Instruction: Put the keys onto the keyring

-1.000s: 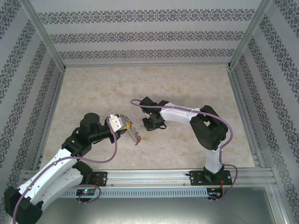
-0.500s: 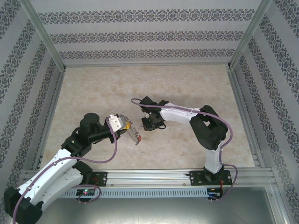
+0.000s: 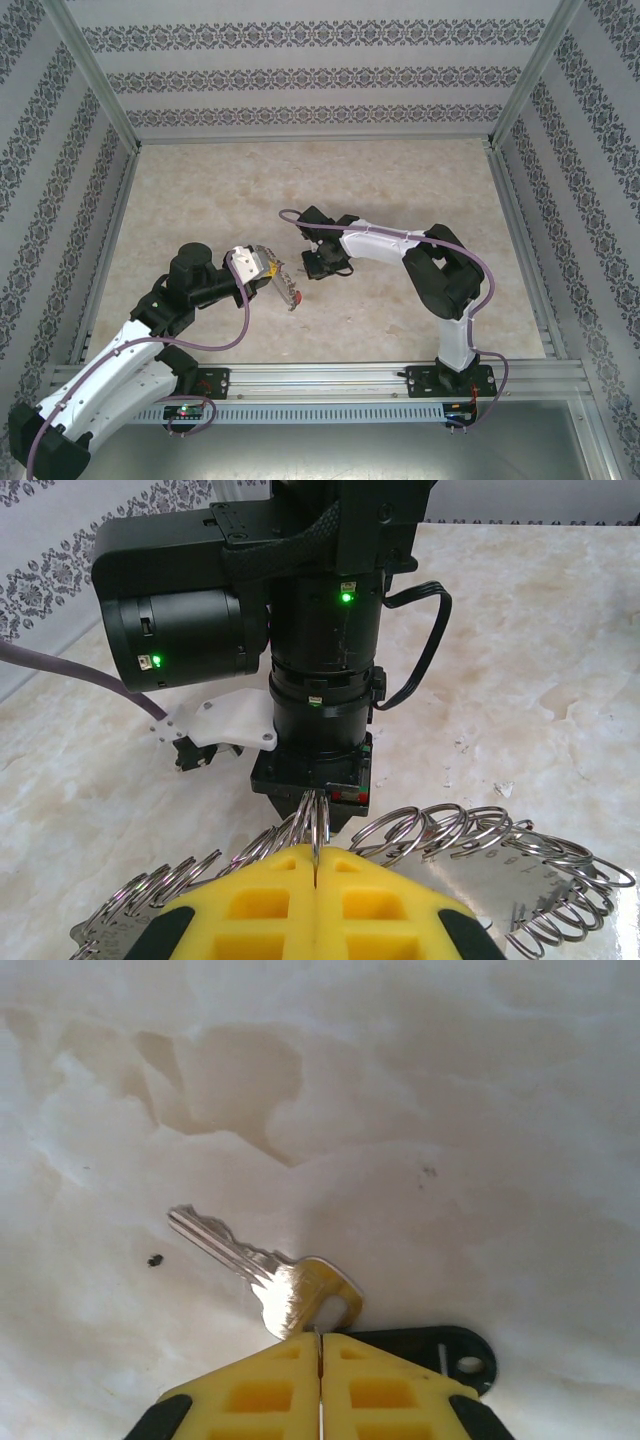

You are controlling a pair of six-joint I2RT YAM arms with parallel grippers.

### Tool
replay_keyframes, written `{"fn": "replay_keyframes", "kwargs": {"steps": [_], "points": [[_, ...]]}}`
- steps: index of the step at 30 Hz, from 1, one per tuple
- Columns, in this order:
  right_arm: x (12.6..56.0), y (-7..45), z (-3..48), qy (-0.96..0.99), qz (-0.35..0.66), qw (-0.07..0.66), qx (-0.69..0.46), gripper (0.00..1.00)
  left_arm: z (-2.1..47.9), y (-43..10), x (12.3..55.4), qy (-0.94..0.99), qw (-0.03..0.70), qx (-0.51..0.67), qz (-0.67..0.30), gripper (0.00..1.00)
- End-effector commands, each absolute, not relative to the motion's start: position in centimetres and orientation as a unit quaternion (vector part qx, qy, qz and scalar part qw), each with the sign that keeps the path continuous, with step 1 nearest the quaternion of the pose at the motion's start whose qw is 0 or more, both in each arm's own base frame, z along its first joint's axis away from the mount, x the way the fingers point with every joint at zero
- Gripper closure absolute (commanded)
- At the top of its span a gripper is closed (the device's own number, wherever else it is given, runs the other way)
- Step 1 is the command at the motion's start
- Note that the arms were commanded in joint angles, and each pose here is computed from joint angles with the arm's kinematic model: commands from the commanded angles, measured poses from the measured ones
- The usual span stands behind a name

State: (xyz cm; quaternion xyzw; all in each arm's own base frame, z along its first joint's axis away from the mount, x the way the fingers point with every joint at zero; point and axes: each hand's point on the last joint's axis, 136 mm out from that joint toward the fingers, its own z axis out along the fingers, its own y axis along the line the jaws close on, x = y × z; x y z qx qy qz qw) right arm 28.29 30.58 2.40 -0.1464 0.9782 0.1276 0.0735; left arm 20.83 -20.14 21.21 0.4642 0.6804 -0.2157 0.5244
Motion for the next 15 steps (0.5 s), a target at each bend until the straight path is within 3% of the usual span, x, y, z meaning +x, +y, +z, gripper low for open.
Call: {"fn": "replay_keyframes", "kwargs": {"steps": [1,15], "points": [[28.5,29.9,3.1,0.977,0.103,0.081,-0.166,0.93,21.9,-20.3,20.6,0.67,0.535,0.467,-0.217,1.0],[28.4,29.6,1.9,0.975,0.058,0.069,-0.204,0.88,21.7,-20.3,20.6,0.672,0.532,0.467,-0.215,1.0]]}}
